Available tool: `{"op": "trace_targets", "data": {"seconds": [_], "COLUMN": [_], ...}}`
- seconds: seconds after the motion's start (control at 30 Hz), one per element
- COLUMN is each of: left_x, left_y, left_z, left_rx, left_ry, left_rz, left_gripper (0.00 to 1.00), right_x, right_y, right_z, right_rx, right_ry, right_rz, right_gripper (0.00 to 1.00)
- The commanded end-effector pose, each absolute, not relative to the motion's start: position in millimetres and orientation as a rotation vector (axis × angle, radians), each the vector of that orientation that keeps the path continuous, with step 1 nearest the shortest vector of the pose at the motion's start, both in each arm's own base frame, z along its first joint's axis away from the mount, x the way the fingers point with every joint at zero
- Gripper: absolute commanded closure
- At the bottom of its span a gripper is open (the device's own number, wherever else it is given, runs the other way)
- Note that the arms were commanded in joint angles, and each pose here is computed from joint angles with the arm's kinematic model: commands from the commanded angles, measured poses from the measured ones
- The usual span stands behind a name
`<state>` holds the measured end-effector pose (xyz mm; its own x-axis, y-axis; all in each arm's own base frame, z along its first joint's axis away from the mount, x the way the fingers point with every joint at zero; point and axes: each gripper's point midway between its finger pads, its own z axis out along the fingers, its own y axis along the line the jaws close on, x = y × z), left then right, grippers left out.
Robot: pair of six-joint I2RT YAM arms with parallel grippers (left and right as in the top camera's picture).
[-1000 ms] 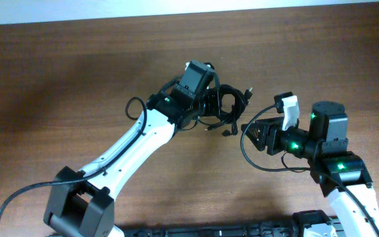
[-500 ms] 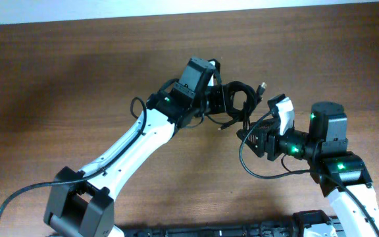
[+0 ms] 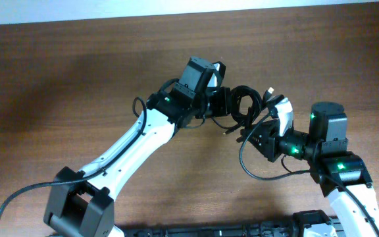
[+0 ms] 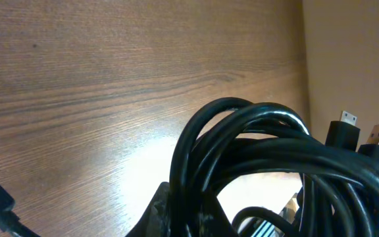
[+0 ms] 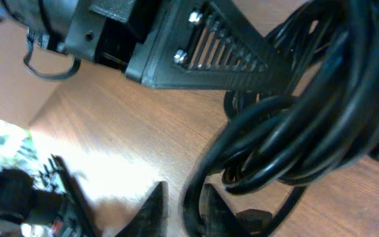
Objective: Untangle cables
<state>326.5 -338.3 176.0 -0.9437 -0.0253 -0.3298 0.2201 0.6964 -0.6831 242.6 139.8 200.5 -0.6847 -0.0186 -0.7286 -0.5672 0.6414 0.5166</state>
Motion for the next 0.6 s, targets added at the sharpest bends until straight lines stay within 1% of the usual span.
{"op": "trace_targets", "data": {"seconds": [0.0,0.03,0.33,0.57], "left_x": [323,323,326,334], "left_y": [-346,-346,-345,-339], "left_z": [212,212,210,208], "left_rx": [0.189,0.189,0.184,0.347], "left_ry": [2.518,2.518,2.513,2.441], "left_rz": [-1.192,-1.193,-1.167,-1.036], "left_gripper": [1.0,1.0,1.0,1.0], "right_x": [243,243,242,229], "right_y": [141,141,142,159], "right_z": [209,209,210,235], "right_rx": [-0.479,-0.479,-0.482,-0.599], "right_ry": [2.121,2.121,2.118,1.982], "right_rz": [1.0,1.0,1.01,1.175], "right_gripper": [0.93,0.96,0.96,0.96]}}
